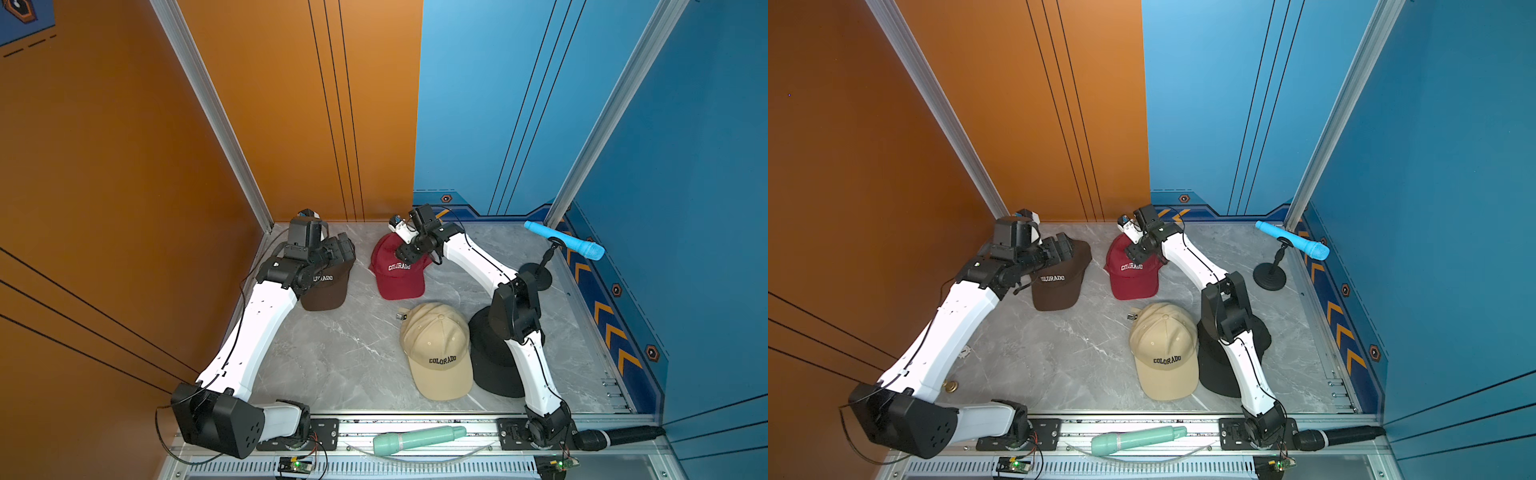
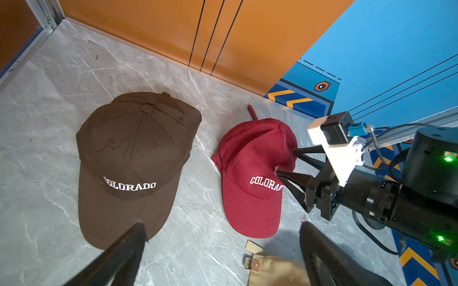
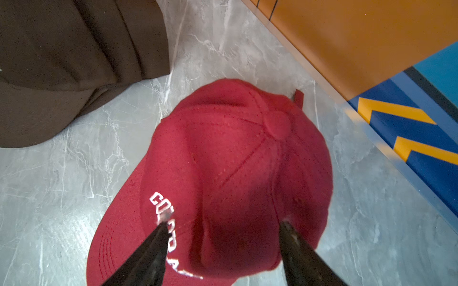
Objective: Stack the baseball caps by color
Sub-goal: Place the baseball cap on the baseball cap, then move the baseball cap to the center of the board, then reset both arms
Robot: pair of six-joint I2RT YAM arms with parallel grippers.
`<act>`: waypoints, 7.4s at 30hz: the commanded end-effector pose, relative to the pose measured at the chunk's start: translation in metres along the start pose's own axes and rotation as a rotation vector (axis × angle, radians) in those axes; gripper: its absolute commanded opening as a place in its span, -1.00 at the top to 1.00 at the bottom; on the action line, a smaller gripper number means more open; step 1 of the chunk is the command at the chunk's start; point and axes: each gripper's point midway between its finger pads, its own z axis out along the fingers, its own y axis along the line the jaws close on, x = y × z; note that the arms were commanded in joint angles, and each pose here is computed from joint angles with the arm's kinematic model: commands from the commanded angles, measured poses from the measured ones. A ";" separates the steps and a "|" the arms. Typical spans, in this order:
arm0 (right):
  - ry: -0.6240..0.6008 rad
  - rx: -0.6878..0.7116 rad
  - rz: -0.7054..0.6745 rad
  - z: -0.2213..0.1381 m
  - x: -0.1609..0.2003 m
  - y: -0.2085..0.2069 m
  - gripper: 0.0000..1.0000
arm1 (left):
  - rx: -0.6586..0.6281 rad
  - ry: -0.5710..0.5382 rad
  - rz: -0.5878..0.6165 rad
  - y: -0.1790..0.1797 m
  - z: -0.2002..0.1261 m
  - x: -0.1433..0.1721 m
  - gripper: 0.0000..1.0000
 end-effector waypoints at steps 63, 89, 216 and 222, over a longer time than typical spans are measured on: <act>0.120 -0.185 0.766 -0.144 0.152 0.176 -0.77 | -0.083 -0.167 0.057 0.080 -0.083 0.056 -0.95; 0.299 -0.070 0.633 -0.189 0.290 0.187 -0.63 | -0.040 -0.170 0.056 0.066 -0.074 0.046 -0.96; 0.078 0.122 0.432 -0.236 0.191 0.061 -0.99 | -0.233 -0.084 0.125 0.121 -0.072 0.090 -0.95; -0.042 0.314 0.587 -0.243 0.207 -0.016 -0.99 | -0.401 -0.245 0.246 0.153 -0.084 0.088 -0.96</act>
